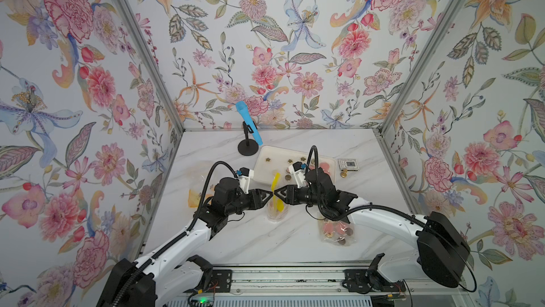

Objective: Pour cookies out of the ziploc bag
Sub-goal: Open the ziploc bag at the center of the board.

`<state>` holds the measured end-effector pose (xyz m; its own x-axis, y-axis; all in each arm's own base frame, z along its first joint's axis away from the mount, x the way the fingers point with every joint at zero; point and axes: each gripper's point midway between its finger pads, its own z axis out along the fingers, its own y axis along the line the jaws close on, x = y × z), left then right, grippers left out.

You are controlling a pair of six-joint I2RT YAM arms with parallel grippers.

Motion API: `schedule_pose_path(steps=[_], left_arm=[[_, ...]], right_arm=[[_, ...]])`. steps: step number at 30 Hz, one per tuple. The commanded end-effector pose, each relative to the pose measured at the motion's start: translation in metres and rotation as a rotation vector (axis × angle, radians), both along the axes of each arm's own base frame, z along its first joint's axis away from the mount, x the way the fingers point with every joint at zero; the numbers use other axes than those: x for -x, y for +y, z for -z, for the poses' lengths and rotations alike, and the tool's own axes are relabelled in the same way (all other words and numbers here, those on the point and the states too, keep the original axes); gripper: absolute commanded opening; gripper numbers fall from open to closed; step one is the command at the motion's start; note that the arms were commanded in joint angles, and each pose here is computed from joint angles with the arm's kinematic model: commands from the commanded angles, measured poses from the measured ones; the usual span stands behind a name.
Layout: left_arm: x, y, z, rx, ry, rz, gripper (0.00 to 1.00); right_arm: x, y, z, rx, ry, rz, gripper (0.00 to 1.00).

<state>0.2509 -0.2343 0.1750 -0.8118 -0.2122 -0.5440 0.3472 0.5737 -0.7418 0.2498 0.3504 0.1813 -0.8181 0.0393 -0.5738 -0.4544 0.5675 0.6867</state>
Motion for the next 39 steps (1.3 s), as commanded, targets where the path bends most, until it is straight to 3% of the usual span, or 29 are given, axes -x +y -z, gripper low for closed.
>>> schedule_pose_path(steps=[1,10,29,35,39], left_arm=[[-0.003,-0.001,-0.014,0.011,-0.042,-0.010,0.53],[-0.008,-0.006,-0.017,0.028,-0.041,-0.003,0.55],[-0.010,-0.008,-0.013,0.023,-0.028,-0.003,0.27],[-0.010,-0.011,-0.013,0.025,-0.018,0.010,0.12],[-0.009,-0.013,-0.013,0.010,-0.012,0.023,0.11]], right_arm=[[-0.002,-0.004,0.002,0.004,-0.002,0.020,0.42],[-0.001,-0.005,0.000,0.001,-0.007,0.020,0.42],[-0.001,-0.006,0.000,0.006,-0.009,0.022,0.42],[-0.002,-0.007,-0.001,0.008,-0.015,0.027,0.42],[-0.002,-0.008,-0.002,0.010,-0.019,0.031,0.42]])
